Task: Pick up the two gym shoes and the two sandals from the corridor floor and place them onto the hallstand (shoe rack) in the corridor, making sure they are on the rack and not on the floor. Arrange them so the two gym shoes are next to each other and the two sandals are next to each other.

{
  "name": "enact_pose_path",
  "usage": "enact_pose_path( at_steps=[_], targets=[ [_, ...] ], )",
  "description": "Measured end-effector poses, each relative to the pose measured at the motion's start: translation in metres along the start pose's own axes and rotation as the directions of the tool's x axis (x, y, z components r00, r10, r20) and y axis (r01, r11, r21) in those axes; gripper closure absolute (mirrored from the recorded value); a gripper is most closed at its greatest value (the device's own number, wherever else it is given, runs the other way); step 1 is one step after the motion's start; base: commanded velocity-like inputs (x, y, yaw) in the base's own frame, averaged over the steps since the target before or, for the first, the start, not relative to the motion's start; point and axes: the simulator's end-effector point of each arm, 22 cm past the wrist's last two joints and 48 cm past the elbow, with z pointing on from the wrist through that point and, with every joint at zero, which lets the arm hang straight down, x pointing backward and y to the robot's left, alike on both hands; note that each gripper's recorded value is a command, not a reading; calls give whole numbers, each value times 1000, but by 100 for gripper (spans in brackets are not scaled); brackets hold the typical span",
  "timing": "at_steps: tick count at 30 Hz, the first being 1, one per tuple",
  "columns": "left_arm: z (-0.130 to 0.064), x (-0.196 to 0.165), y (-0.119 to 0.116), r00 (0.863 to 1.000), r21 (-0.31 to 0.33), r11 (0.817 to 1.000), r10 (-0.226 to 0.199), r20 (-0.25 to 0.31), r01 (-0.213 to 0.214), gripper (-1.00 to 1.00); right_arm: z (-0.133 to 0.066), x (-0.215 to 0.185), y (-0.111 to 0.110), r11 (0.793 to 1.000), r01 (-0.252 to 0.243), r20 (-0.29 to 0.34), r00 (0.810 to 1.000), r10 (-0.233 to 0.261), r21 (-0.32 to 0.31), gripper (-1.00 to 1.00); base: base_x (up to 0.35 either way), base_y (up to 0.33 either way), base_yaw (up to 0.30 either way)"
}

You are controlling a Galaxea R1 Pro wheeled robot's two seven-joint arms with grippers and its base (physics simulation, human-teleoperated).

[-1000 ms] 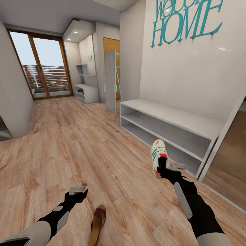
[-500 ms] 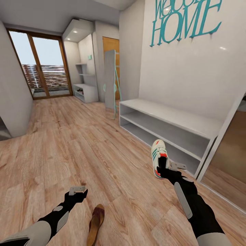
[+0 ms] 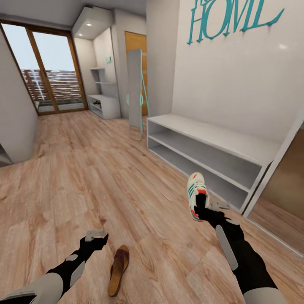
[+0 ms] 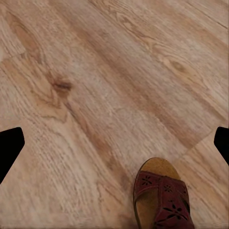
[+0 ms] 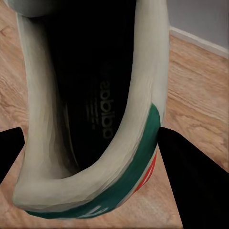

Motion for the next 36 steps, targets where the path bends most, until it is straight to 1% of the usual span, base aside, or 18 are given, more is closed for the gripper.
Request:
enact_pose_path(
  at_steps=[8,17,20,21,28,36],
  targets=[
    [7,27,1,999,-2,1000,-1,-45,1,-100,14,24,-5,1000,1,-44,999,-1,9,100,0,0,-146],
    [13,54,2,996,-4,1000,-4,-91,4,-100,27,47,-9,1000,4,-87,996,-3,18,100,0,0,-48],
    [12,73,2,992,-5,1000,-7,-126,7,-100,32,57,-11,1000,6,-103,995,-4,21,100,0,0,-85],
    [11,82,2,989,-4,1000,-9,-146,8,-100,33,59,-11,1000,6,-108,994,-3,23,100,0,0,-88],
    [6,125,2,974,-6,1000,-15,-226,14,-100,43,82,-16,999,8,-147,989,-4,31,100,0,0,-83],
    [7,153,3,964,-8,1000,-16,-264,14,-100,54,107,-21,999,11,-191,982,-3,40,100,0,0,-72]
  ],
)
